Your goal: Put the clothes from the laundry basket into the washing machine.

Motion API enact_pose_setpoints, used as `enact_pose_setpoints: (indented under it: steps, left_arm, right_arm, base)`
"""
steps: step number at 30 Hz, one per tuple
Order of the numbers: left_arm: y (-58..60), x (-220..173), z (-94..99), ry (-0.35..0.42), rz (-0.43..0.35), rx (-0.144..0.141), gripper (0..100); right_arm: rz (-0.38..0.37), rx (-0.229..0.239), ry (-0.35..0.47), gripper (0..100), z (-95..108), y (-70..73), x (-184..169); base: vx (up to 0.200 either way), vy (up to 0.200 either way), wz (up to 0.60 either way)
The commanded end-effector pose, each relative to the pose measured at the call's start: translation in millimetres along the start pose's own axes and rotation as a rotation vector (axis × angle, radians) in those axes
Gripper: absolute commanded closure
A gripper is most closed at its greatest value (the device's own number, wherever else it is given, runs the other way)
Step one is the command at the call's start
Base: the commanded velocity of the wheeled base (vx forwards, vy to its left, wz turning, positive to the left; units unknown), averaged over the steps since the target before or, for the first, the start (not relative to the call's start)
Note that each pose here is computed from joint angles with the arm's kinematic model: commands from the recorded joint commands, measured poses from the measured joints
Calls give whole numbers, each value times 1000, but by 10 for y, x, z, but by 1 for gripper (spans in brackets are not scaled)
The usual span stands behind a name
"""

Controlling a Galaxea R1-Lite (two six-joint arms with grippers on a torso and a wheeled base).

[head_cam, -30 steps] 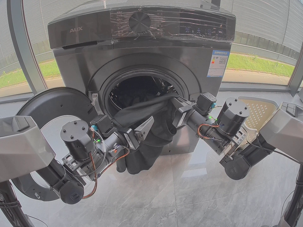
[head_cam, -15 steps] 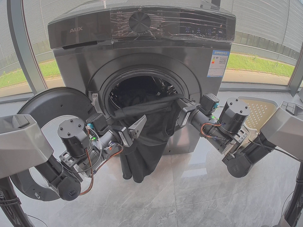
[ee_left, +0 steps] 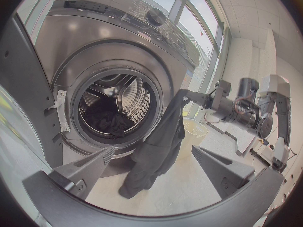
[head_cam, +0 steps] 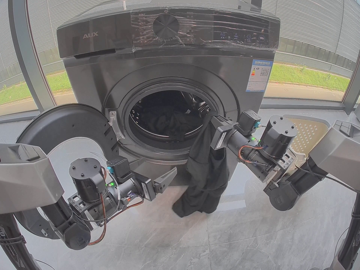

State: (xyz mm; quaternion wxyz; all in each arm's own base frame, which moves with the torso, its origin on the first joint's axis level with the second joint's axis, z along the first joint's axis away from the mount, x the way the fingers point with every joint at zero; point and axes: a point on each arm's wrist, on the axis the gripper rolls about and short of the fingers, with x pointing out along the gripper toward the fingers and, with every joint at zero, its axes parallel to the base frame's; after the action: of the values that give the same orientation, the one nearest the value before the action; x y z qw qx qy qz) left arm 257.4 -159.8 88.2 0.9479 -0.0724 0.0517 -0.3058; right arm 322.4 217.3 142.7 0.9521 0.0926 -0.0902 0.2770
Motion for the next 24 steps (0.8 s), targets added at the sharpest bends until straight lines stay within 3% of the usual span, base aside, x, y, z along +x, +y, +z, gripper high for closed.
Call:
enact_pose_setpoints:
  steps: [1, 9, 16, 24]
  left_arm:
    - [-1, -2, -97, 39, 0, 13, 0]
    - [-41, 22, -248, 92, -15, 17, 0]
    - [3, 99, -308, 100, -6, 37, 0]
    - [10, 179, -340, 97, -19, 38, 0]
  right_arm:
    - [18, 5, -3, 100, -13, 70, 17]
    - [10, 8, -16, 100, 9, 124, 38]
    - [33, 15, -20, 100, 31, 215, 18]
    - [55, 21, -19, 100, 25, 305, 11]
  base:
    - [0, 0, 0]
    - [0, 0, 0]
    - [0, 0, 0]
    - [0, 0, 0]
